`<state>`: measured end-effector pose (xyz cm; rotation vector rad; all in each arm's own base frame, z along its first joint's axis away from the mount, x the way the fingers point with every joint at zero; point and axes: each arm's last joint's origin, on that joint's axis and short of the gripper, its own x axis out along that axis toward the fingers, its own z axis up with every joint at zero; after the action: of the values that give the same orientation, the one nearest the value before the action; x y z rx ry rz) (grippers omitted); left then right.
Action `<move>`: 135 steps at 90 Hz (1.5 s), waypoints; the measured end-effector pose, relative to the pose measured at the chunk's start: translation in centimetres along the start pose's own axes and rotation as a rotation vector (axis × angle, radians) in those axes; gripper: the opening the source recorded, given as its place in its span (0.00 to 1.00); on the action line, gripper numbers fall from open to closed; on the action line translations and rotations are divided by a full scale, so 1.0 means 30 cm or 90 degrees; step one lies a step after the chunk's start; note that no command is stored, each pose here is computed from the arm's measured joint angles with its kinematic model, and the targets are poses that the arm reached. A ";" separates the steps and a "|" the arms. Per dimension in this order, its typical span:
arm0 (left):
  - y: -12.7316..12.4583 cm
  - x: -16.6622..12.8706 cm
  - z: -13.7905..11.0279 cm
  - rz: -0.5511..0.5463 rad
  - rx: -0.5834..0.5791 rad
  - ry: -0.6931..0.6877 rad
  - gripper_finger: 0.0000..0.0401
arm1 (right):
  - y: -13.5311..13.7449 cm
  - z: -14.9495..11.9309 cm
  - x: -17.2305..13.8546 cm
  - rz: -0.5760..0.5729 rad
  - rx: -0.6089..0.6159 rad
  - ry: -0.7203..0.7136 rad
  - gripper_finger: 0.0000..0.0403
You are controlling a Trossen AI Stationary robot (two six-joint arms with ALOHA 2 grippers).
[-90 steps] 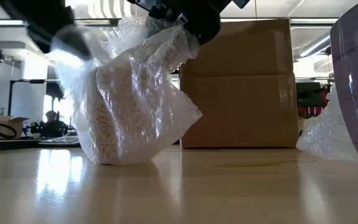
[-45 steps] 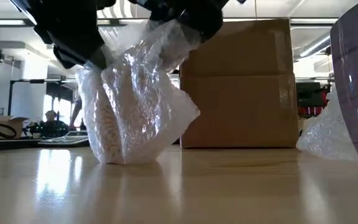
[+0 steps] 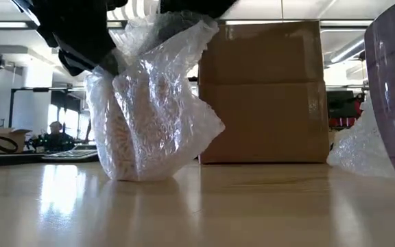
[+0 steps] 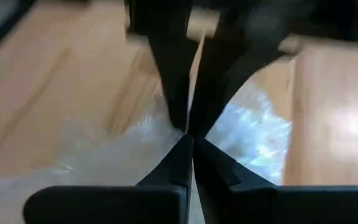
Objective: Wrap mug
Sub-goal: Wrap the orange patterned mug with the left transparent bubble wrap
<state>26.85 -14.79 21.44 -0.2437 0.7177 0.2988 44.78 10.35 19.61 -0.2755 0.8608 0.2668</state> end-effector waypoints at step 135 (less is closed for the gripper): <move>-0.006 0.032 0.031 -0.032 0.011 -0.022 0.06 | -0.010 -0.003 -0.016 0.007 -0.027 0.055 0.00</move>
<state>28.18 -14.48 21.48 -0.2390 0.6784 0.2482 44.50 9.99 19.97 -0.3233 0.9432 0.2844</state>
